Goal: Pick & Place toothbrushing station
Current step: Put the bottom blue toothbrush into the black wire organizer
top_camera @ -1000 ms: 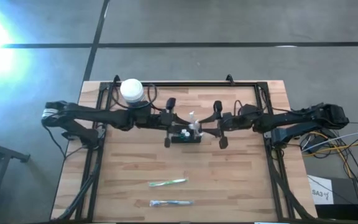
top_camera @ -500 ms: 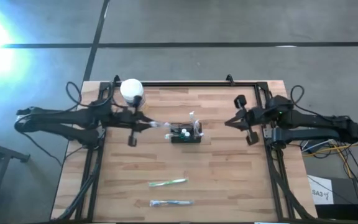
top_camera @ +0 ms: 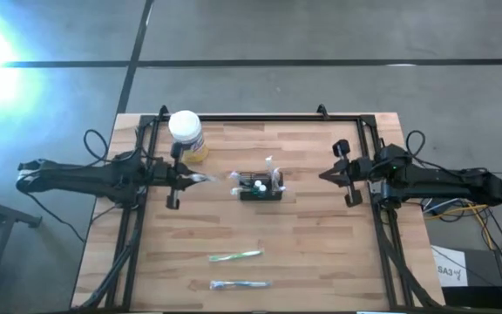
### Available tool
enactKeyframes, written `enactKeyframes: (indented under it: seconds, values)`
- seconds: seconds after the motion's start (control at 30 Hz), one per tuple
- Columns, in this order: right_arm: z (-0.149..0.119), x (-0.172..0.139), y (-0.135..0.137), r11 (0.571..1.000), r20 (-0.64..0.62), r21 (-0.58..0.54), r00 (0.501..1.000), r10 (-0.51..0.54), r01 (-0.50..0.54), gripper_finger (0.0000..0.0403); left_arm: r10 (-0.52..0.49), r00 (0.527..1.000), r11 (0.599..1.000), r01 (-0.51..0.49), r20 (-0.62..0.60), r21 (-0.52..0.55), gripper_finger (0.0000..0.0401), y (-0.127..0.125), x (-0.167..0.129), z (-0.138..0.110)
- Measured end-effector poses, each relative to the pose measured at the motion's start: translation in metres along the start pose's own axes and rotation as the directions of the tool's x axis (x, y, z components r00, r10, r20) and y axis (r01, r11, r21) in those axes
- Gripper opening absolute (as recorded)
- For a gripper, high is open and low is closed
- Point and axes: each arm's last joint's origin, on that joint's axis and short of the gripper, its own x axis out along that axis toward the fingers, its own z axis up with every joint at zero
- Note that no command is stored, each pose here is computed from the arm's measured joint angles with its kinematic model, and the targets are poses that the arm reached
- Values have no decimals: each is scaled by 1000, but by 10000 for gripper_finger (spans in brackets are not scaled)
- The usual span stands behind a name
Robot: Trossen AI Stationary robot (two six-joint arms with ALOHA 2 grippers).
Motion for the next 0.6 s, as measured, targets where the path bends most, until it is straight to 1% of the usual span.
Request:
enactKeyframes:
  seconds: [0.13,0.27,0.43,0.6]
  values:
    - [-15,-5,1,997,0,-39,998,-62,62,8,2,999,1000,-2,-33,6,14,-1,-3,-13]
    - [-13,-9,-2,993,23,-46,994,-108,109,8,8,999,1000,-8,-36,9,14,-1,-4,-19]
    - [-20,-12,-4,992,3,-31,992,-123,123,8,6,999,999,-4,-53,37,14,-3,-7,-30]
    - [-19,-15,-5,995,11,13,995,-98,98,8,18,998,999,-15,-60,42,14,-2,-11,-38]
